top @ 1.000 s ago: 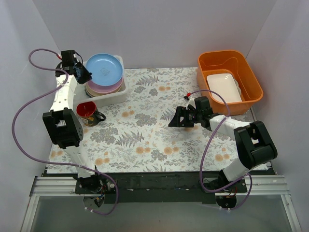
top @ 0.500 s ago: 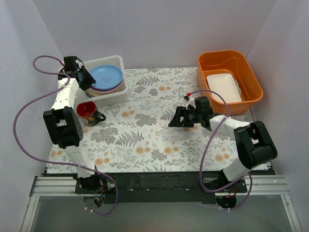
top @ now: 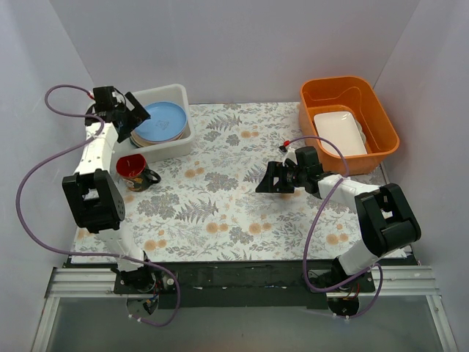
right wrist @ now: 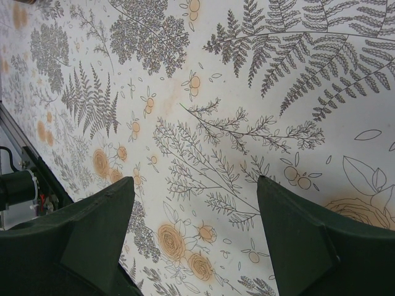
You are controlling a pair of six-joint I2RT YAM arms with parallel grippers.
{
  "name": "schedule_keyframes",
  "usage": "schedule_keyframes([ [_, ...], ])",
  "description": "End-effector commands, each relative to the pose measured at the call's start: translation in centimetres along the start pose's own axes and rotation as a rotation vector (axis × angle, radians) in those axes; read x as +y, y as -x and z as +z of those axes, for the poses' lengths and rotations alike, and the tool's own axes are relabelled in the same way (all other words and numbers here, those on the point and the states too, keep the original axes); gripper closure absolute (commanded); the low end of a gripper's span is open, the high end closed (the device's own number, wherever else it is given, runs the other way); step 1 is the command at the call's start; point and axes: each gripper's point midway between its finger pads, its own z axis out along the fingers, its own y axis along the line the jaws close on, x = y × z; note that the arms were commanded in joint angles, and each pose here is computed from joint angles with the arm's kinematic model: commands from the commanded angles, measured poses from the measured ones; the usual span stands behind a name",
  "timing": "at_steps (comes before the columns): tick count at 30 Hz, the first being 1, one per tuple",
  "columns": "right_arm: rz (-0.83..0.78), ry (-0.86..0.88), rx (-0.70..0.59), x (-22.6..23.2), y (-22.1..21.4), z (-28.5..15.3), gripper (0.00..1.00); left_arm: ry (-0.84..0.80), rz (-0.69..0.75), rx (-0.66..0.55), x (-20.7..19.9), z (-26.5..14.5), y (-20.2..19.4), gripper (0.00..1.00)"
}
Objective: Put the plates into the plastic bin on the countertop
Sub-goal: Reset both arms
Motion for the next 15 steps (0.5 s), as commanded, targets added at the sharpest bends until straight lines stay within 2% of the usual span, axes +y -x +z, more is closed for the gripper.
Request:
schedule_keyframes([
  [1, -0.049, 0.030, -0.056, 1.3, 2.1, -0.7, 0.12, -0.116, 0.045, -0.098, -2.6, -4.3, 2.3, 0.02],
  [8, -0.059, -0.021, -0.060, 0.8, 2.3, -1.2, 0.12, -0.219, 0.105, -0.019, -4.9, -5.4, -1.7, 0.02],
  [14, -0.096, -0.130, -0.118, 0.5, 3.6, -3.4, 0.11, -0.221, 0.220, 0.039, -7.7, -6.6, -9.2, 0.02],
  [15, -0.107, -0.139, -0.142, 0.8, 4.1, -4.1, 0.11, -0.281, 0.238, 0.030, -9.1, -7.7, -9.9, 0.02],
])
